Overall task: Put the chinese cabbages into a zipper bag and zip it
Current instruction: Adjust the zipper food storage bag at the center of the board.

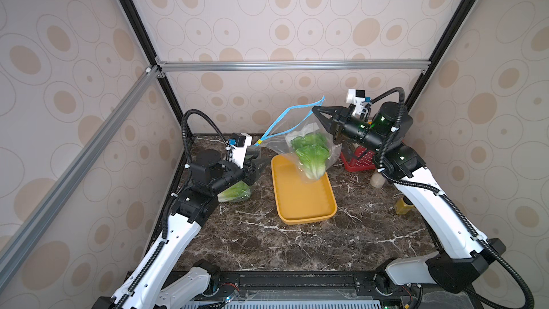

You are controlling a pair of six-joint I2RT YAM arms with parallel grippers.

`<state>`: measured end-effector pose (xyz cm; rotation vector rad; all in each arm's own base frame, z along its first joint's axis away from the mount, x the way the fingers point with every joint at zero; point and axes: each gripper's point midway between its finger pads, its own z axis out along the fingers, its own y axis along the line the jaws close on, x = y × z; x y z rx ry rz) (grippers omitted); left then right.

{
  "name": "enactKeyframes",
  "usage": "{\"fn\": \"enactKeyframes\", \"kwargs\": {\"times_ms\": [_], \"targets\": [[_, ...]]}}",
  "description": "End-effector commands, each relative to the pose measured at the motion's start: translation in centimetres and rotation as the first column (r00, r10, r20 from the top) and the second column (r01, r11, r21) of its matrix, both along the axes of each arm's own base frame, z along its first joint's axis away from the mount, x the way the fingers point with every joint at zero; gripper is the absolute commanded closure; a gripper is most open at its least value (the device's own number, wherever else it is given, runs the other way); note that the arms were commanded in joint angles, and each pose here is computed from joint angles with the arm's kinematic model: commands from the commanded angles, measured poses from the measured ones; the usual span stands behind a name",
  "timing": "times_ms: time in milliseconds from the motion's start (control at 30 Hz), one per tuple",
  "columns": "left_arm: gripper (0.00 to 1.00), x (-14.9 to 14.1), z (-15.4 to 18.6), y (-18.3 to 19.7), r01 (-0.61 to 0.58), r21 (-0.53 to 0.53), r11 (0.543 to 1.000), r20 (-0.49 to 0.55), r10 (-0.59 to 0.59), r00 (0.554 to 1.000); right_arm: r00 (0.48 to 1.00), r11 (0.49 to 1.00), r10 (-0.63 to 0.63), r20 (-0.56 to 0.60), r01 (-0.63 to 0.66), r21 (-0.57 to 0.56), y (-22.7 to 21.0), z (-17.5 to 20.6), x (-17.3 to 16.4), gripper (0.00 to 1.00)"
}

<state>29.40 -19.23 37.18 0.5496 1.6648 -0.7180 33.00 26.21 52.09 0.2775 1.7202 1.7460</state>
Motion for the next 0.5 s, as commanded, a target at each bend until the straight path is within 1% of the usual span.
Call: {"fn": "enactKeyframes", "kwargs": {"times_ms": [0, 100, 233, 333, 467], "targets": [[0.52, -0.4, 4.7, -0.6, 0.057, -0.11, 0.992, 0.176, -0.037, 0.984, 0.999, 0.997, 0.026, 0.032, -0.028, 0.068, -0.7, 2.1, -1.4, 1.0], [0.55, -0.1, 5.2, -1.5, 0.116, -0.167, 0.979, 0.213, -0.079, 0.974, 0.999, 0.994, 0.045, 0.028, -0.048, 0.1, -0.4, 2.4, -1.4, 1.0], [0.6, 0.8, 4.9, -1.8, 0.116, -0.185, 0.976, 0.212, -0.075, 0.974, 0.998, 0.993, 0.041, 0.038, -0.045, 0.106, -0.6, 2.8, -1.4, 1.0], [0.67, 0.6, 5.0, -1.8, 0.124, -0.184, 0.975, 0.225, -0.081, 0.971, 0.998, 0.991, 0.051, 0.04, -0.055, 0.12, -0.5, 3.0, -1.4, 1.0], [0.67, -0.1, 5.3, -1.5, 0.126, -0.187, 0.974, 0.246, -0.078, 0.966, 0.999, 0.992, 0.031, 0.032, -0.035, 0.123, -1.1, 2.8, -1.0, 1.0]]}}
